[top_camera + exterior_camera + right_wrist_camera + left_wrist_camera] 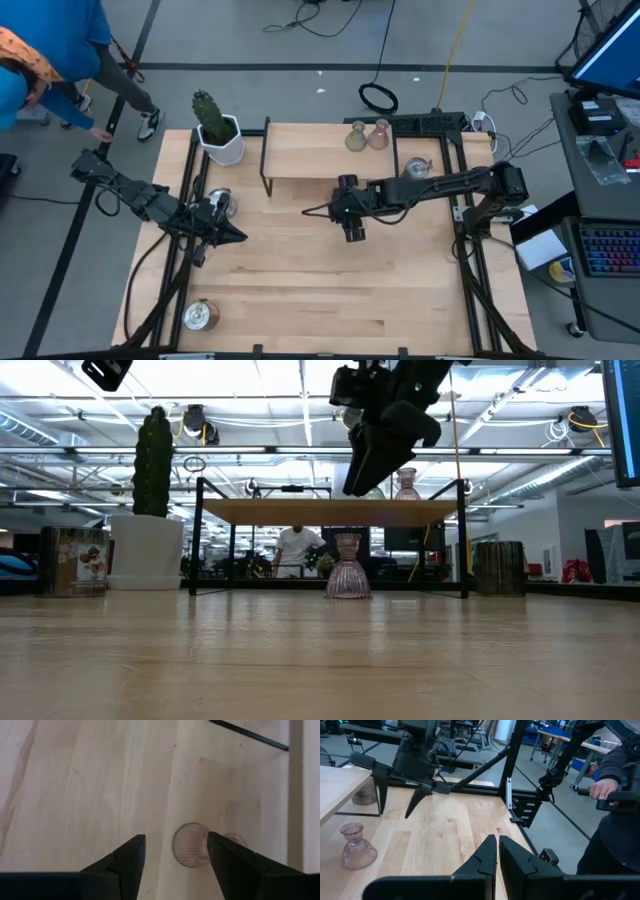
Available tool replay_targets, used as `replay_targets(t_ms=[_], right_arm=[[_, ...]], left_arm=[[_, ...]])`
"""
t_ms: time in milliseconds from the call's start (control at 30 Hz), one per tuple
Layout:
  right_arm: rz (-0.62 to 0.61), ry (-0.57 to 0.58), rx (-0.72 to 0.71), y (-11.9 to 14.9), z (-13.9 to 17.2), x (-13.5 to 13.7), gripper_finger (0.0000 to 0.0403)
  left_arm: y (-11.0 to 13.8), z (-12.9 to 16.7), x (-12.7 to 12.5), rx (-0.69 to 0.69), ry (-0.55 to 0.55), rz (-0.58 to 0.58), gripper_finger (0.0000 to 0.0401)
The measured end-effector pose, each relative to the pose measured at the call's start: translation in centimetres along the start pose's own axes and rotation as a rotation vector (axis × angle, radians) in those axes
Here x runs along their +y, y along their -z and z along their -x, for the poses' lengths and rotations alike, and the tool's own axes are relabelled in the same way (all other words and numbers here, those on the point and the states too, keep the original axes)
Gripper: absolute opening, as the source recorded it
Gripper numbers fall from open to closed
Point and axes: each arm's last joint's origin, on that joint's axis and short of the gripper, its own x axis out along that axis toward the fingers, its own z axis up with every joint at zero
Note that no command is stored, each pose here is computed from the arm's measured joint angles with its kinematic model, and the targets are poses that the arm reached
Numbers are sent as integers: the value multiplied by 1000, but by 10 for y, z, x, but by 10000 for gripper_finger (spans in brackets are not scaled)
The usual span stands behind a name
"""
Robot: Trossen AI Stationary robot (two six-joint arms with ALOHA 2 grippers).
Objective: Pick & Place candle stick holders
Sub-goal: Put the pink scented candle on the shelf
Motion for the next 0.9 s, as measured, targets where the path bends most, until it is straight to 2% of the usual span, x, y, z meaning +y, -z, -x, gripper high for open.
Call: replay_targets(t_ms=[267,667,900], right_arm=[[-46,58,0,4,-5,-7,217],[-104,56,-10,4,-6,-9,216],[-142,11,-29,10,-15,-4,216]], left_arm=[[0,0,0,0,0,0,21],[0,0,0,0,0,-9,21],[0,0,0,0,0,-9,21]])
